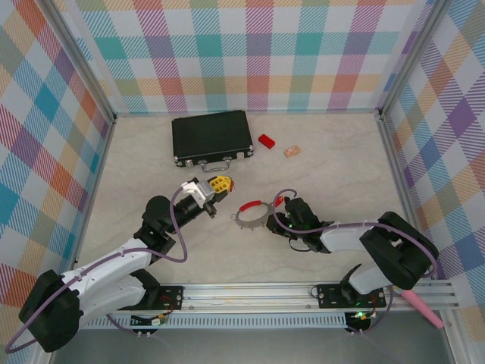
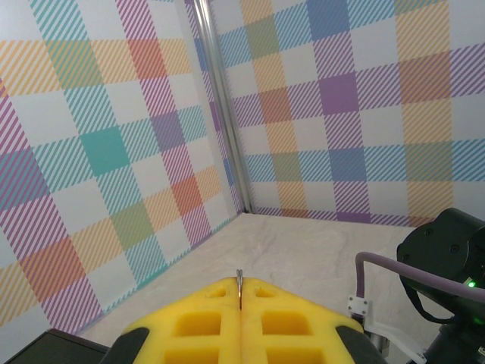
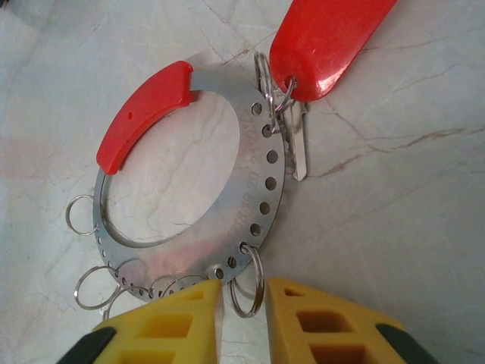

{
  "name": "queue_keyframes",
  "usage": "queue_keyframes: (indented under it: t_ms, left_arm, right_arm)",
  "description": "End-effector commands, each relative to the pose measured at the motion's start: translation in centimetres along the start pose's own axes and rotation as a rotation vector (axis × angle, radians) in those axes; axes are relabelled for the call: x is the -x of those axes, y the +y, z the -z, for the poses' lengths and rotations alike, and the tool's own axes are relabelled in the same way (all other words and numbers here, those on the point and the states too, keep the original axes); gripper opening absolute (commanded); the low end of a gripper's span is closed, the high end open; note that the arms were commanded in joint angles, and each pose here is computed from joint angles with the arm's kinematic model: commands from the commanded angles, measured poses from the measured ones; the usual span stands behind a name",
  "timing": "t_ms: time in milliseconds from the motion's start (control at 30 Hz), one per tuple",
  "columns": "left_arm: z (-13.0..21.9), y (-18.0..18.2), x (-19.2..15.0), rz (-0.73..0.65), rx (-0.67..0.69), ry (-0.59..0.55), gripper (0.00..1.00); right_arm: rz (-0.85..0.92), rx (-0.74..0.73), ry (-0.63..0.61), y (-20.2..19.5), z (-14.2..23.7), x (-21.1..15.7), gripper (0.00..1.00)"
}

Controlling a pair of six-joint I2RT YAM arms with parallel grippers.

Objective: Put the keys on the keyring

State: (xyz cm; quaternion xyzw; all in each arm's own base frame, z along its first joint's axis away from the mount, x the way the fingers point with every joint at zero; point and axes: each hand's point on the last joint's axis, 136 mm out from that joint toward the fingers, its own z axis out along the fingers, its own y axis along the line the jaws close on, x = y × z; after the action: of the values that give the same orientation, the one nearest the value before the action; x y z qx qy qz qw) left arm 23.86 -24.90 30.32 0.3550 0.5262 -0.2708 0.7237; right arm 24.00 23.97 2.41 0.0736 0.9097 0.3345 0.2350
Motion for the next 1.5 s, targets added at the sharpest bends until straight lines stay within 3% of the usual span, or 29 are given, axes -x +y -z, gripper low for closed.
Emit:
queue_keyframes:
  t_ms: [0, 767, 1000, 1467]
  left_arm:
    - [0.4, 0.0, 0.8, -0.002, 0.005, -0.037, 0.0]
    - [0.7, 0.1, 1.3, -0.004, 0.009, -0.046, 0.0]
    - [0.8, 0.1, 1.4, -0.008, 0.01, -0.049, 0.0]
    - [0.7, -0.1, 1.3, -0.002, -0.001, -0.048, 0.0]
  right_arm:
    - [-0.031, -0.019, 0.011, -0.7, 0.2, -0.8, 0.24]
    - [-0.221, -0.015, 0.019, -0.4, -0.9, -1.3, 0.21]
    - [-0.151, -0.084, -0.014, -1.2, -0.2, -0.6, 0.06]
    - [-0.069, -0.081, -0.048, -1.4, 0.0, 0.4, 0.1]
